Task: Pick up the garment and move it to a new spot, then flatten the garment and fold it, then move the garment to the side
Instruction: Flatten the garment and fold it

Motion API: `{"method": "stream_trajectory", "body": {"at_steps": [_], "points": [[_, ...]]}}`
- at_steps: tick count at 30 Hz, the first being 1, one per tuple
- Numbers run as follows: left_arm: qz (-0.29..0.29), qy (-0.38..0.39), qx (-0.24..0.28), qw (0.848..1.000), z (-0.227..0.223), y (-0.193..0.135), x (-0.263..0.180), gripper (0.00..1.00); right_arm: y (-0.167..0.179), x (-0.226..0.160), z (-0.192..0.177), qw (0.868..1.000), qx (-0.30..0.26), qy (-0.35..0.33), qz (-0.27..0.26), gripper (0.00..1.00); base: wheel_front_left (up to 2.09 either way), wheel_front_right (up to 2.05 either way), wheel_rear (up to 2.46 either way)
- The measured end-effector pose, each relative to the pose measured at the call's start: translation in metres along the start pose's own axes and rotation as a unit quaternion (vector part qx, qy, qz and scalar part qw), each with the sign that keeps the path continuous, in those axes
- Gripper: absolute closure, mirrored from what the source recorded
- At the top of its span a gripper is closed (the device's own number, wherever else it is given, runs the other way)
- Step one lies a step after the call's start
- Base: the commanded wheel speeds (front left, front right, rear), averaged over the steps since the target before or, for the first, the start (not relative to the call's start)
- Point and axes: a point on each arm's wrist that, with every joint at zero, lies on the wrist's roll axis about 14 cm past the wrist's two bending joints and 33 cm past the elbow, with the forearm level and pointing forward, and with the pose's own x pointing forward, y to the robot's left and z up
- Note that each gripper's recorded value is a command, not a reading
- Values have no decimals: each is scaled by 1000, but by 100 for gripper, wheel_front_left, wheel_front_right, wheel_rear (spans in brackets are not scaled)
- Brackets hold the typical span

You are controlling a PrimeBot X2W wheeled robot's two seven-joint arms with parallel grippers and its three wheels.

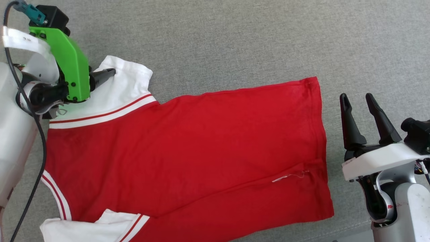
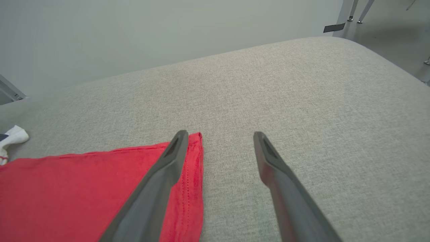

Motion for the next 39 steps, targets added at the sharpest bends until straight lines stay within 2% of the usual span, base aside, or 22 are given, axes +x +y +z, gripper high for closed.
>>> {"method": "stream_trajectory", "body": {"at_steps": [1, 2, 3, 4, 12, 18, 21, 23, 27, 28, 30, 33, 34, 35, 36, 37, 38, 39], "points": [[-2, 12, -2, 1000, -1, 0, 1, 0, -2, 0, -2, 1000, 3, 3, -4, 0, 0, 0, 0], [-3, 23, -4, 1000, -2, 1, 3, 15, -4, -1, -3, 1000, 6, 5, -6, 0, 0, 0, 0], [-4, 29, -6, 1000, -3, 1, 3, 76, -5, -1, -4, 1000, 6, 7, -8, 0, 0, 0, 0], [-2, 33, -5, 999, -2, 2, 4, 100, -6, -1, -6, 1000, 7, 9, -9, 0, 0, 0, 0], [15, 6, -18, 1000, -2, 4, -3, 100, -3, 5, -8, 1000, 17, 25, 1, 0, 0, 0, 0], [25, -46, -11, 999, 7, 1, -23, 100, -3, 17, -25, 994, 12, 108, 23, 0, 0, 0, 0], [29, -74, 1, 997, 15, -1, -39, 100, -2, 25, -34, 986, 3, 164, 37, 0, 0, 0, 0], [35, -95, 16, 995, 21, -3, -52, 100, -1, 29, -42, 976, -10, 211, 48, 0, 0, 0, 0], [39, -127, 32, 991, 24, -8, -74, 100, 9, 38, -45, 961, -37, 264, 73, 0, 0, 0, 0], [43, -141, 34, 988, 19, -8, -88, 100, 22, 46, -49, 946, -59, 303, 94, 0, 0, 0, 0], [47, -148, 31, 987, 14, -7, -95, 100, 28, 47, -57, 934, -72, 335, 103, 0, 0, 0, 0], [52, -156, 24, 986, 7, -3, -103, 100, 26, 41, -77, 903, -92, 408, 101, 0, 0, 0, 0], [55, -162, 19, 985, 3, -1, -106, 100, 24, 39, -85, 886, -100, 441, 99, 27, 0, 0, 0], [56, -162, 17, 985, 1, 1, -107, 100, 25, 39, -87, 883, -102, 448, 99, 56, 0, 0, 0], [58, -161, 14, 985, -2, 2, -107, 100, 25, 39, -89, 879, -102, 456, 100, 70, 0, 0, 0], [58, -163, 9, 985, -4, 4, -108, 100, 25, 40, -90, 876, -102, 462, 99, 95, 0, 0, 0], [58, -163, 7, 985, -6, 4, -108, 100, 25, 40, -91, 874, -102, 464, 99, 100, 0, 0, 0], [60, -164, 5, 985, -8, 5, -109, 100, 25, 41, -91, 873, -102, 466, 99, 100, 0, 0, 0]]}}
